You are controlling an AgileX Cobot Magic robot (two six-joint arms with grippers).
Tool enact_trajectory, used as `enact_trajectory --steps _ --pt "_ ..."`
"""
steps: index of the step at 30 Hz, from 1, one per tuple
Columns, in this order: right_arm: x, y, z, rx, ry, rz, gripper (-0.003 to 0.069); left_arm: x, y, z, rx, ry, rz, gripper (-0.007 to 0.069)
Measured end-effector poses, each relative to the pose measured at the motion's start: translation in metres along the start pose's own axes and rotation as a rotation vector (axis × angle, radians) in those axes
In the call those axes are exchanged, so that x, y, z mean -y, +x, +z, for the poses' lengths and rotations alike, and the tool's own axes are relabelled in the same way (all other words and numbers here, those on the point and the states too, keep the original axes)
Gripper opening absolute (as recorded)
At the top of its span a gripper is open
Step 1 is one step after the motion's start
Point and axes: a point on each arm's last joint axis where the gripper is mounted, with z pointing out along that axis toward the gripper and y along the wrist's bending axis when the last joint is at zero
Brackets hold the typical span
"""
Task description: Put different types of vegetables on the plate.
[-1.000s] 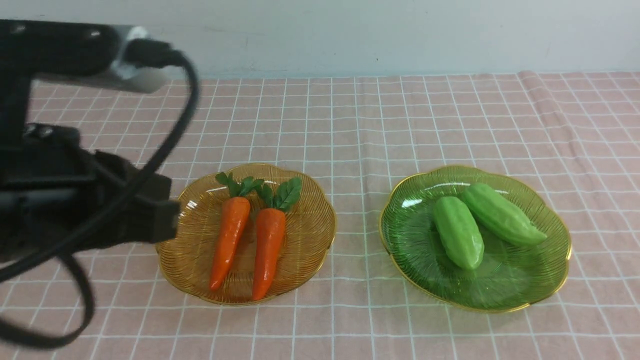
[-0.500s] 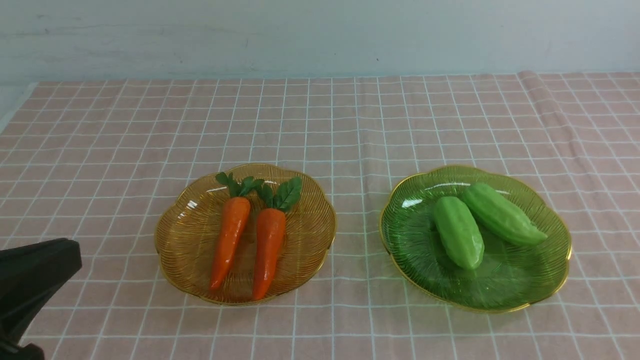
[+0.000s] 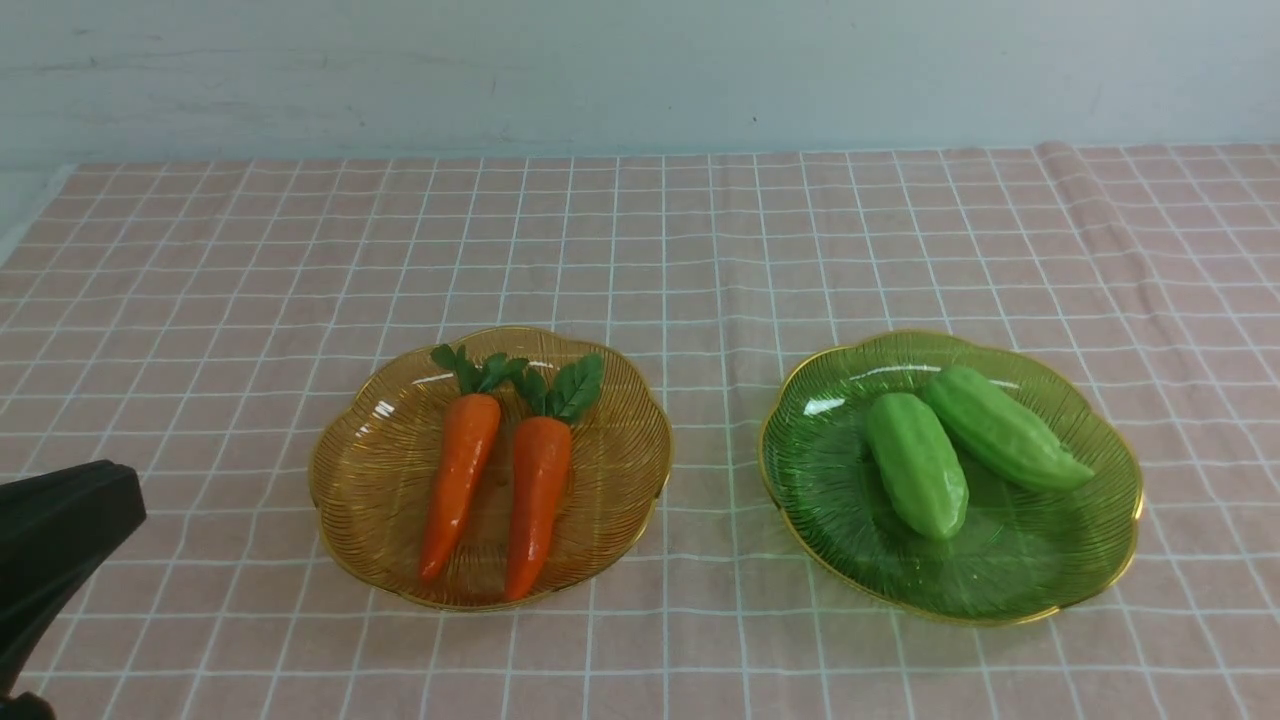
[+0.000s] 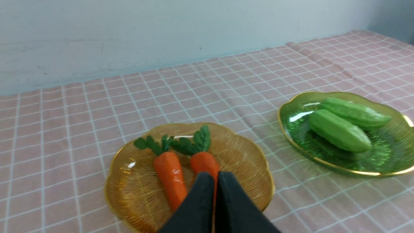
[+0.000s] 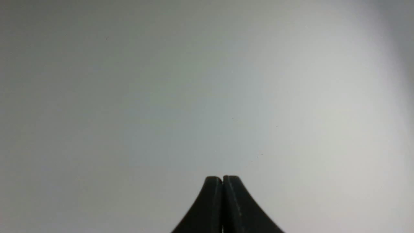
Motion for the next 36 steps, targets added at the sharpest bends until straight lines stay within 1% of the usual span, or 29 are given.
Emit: enact_trajectory --steps 2,8,11,15,36 --pt "0.0 0.0 0.0 0.0 0.0 0.0 -0.0015 -0.004 0.021 -0.003 0.007 -0.05 0.025 -0.0003" --pt "0.0 0.0 0.0 -0.001 0.0 0.0 -0.0015 -0.016 0.087 -0.002 -0.019 -0.27 0.054 -0.0003" --pt "0.0 0.0 0.0 -0.002 0.0 0.0 -0.0015 -0.021 0.108 0.004 -0.076 -0.32 0.044 -0.0003" --pt "0.0 0.0 0.0 -0.002 0.0 0.002 -0.0015 -0.023 0.127 0.009 -0.137 -0.327 0.035 -0.0003" --pt "0.0 0.0 0.0 -0.002 0.0 0.002 -0.0015 -0.023 0.127 0.01 -0.119 -0.33 0.04 -0.0003"
